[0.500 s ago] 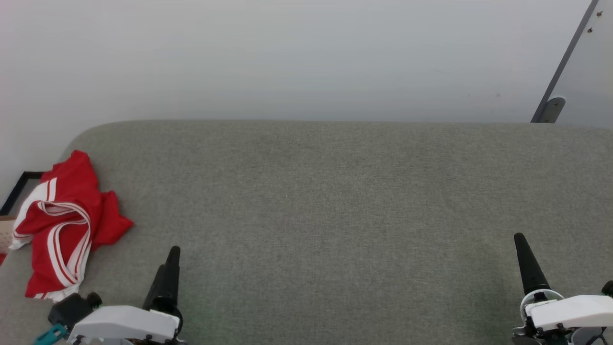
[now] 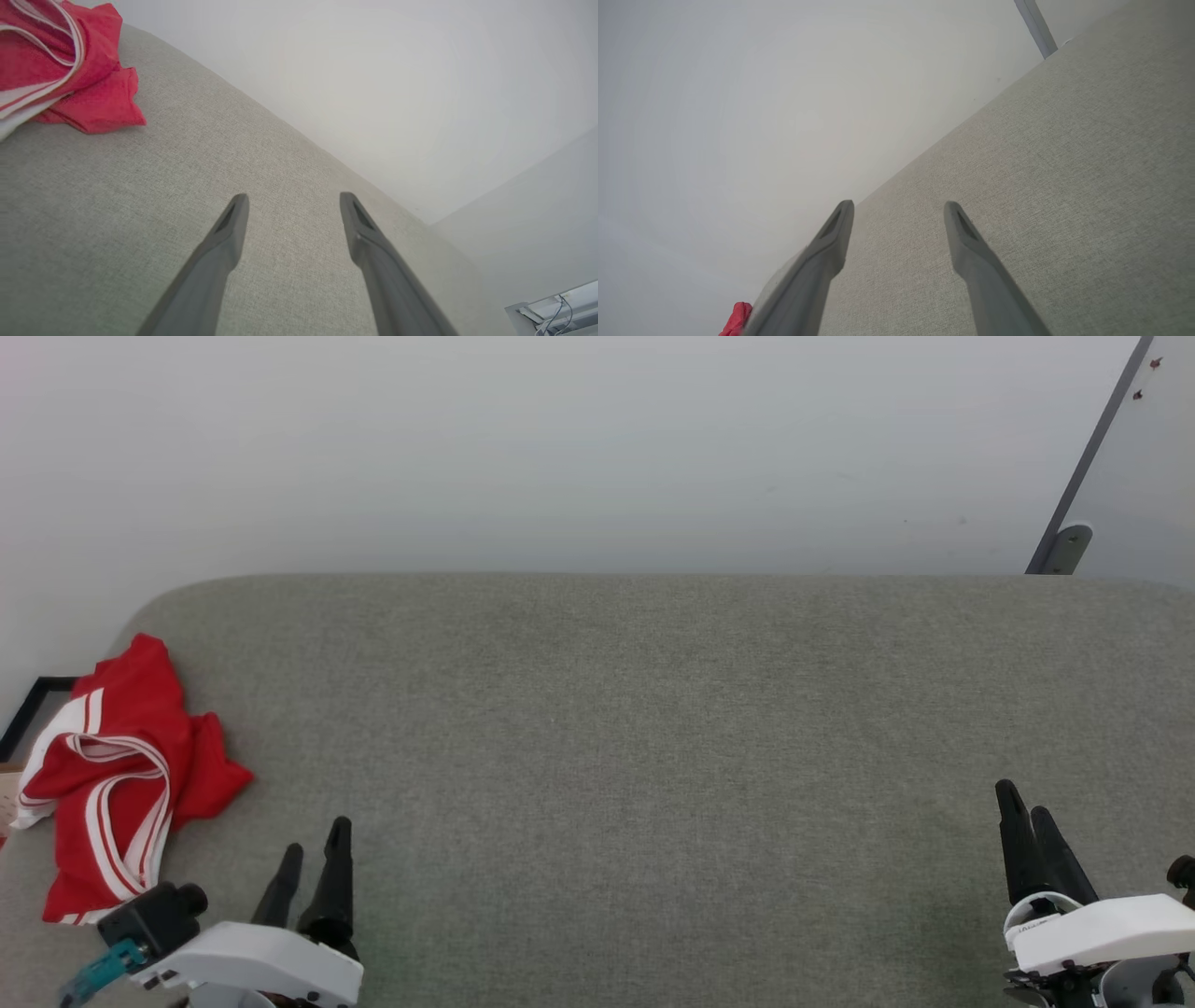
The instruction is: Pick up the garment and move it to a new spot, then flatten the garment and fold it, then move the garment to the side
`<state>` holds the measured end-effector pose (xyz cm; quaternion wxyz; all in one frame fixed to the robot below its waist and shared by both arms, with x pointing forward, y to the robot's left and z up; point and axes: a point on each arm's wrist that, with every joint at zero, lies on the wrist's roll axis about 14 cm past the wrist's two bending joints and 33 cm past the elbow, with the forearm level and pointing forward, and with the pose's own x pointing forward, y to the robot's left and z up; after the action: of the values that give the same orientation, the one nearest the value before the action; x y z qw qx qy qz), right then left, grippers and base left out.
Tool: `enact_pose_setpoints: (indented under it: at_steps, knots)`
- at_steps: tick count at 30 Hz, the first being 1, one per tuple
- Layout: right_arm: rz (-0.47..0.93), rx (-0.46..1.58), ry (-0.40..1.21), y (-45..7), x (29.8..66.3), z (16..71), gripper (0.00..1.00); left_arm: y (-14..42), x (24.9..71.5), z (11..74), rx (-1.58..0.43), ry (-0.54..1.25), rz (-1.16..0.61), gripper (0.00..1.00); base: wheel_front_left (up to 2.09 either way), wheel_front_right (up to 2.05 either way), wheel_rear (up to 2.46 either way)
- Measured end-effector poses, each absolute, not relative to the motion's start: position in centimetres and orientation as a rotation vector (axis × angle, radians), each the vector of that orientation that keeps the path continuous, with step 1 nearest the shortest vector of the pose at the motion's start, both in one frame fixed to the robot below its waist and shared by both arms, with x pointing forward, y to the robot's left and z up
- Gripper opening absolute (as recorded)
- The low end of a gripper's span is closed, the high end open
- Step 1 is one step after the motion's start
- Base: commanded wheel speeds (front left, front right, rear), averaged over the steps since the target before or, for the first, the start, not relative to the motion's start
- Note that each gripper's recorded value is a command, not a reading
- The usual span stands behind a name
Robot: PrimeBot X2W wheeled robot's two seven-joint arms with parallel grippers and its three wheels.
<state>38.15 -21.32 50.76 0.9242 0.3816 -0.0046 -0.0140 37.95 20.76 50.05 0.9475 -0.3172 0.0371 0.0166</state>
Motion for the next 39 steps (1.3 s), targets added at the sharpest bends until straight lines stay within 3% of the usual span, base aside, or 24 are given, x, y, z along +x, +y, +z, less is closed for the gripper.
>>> enact_pose_setpoints:
  at_steps: [39]
  knots:
    - [0.006, 0.368, -0.078, -21.7, 38.2, 53.1, 1.0, 21.6, 37.9, 53.2, -0.166, -0.086, -0.02, 1.0, 0.0, 0.0, 0.0]
